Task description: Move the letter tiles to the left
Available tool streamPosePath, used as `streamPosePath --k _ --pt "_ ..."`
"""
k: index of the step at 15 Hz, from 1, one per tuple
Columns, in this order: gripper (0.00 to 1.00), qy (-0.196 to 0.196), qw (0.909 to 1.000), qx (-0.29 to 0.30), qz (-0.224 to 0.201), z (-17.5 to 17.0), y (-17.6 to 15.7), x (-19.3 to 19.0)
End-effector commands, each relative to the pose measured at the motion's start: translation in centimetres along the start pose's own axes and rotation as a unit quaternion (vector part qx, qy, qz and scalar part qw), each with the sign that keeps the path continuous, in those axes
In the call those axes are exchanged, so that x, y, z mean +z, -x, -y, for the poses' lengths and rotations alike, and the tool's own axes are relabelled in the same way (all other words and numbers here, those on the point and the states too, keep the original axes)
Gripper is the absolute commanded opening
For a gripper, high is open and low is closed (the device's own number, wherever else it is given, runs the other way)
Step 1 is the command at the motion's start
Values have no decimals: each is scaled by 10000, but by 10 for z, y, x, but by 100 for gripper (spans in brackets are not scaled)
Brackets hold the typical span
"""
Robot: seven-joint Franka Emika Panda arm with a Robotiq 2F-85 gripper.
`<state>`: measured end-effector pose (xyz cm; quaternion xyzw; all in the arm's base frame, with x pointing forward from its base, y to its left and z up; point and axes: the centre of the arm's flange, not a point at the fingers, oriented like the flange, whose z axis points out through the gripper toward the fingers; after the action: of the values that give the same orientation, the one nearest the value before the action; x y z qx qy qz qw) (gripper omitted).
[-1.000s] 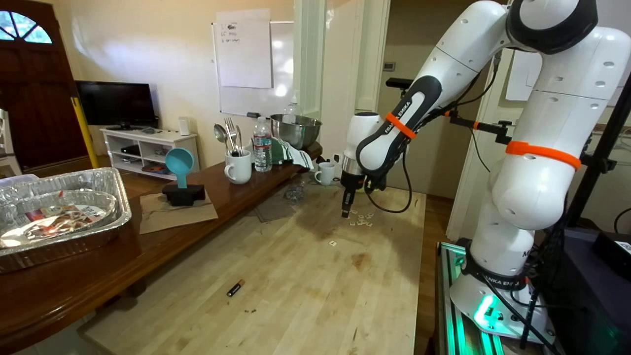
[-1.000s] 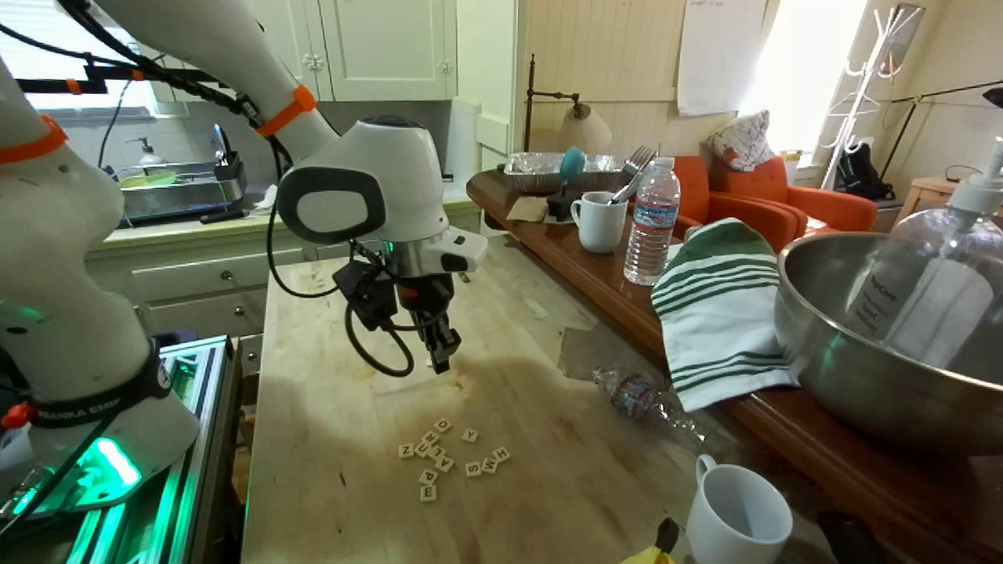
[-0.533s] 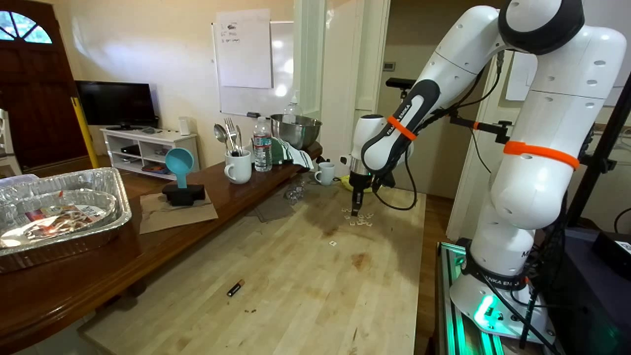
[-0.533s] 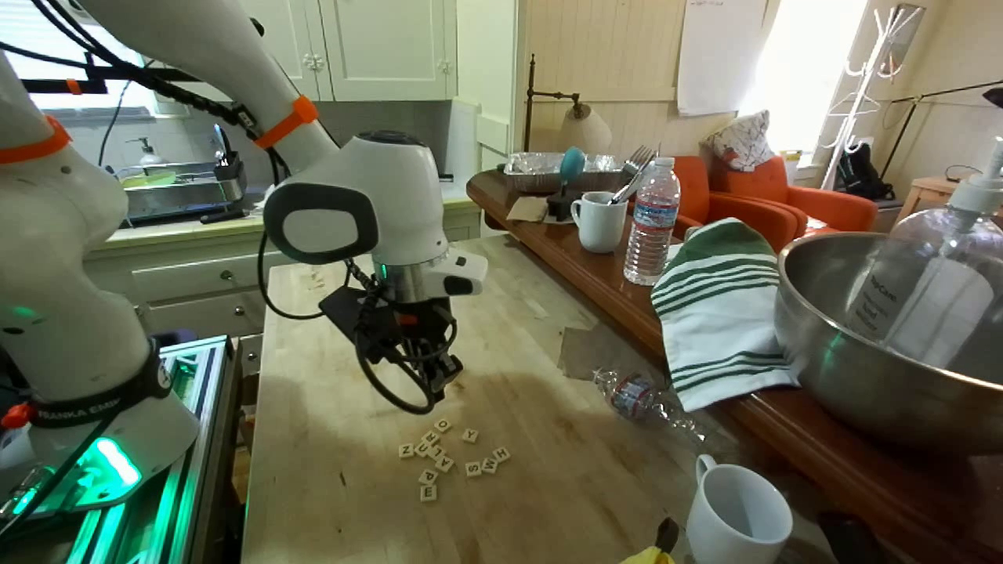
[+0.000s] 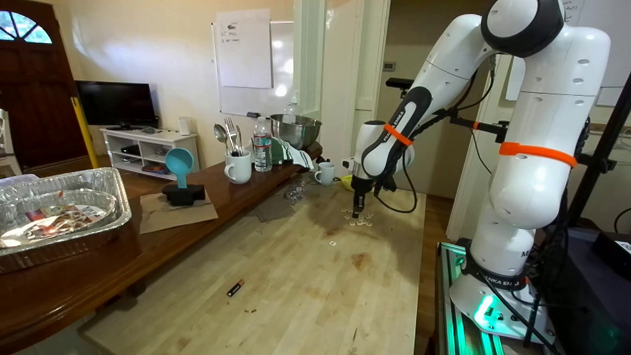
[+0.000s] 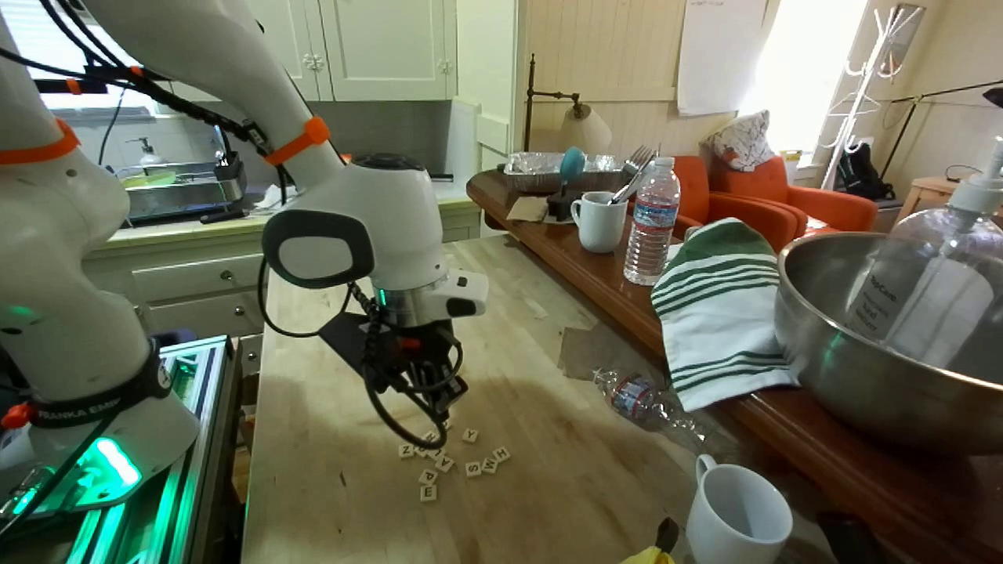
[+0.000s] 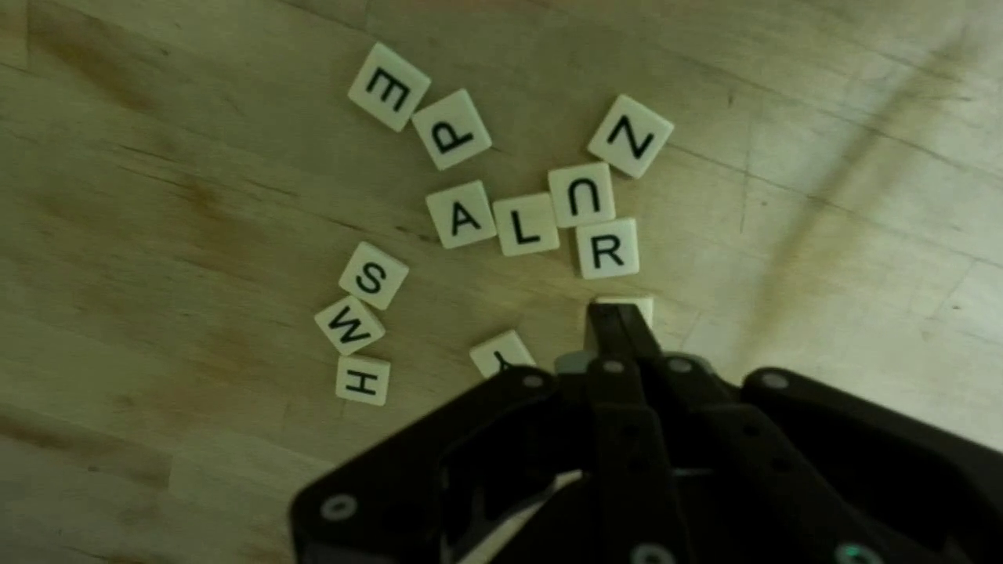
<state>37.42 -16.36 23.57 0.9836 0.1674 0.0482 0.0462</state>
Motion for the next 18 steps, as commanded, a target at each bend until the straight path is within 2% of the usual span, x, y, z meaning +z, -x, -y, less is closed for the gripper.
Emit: streamPosePath --k 1,11,18 --pt "0 -45 9999 -26 -121 3 7 21" --pt "0 -241 9995 31 -212 8 3 38" --pt "0 -352 9985 -409 -116 27 -11 44"
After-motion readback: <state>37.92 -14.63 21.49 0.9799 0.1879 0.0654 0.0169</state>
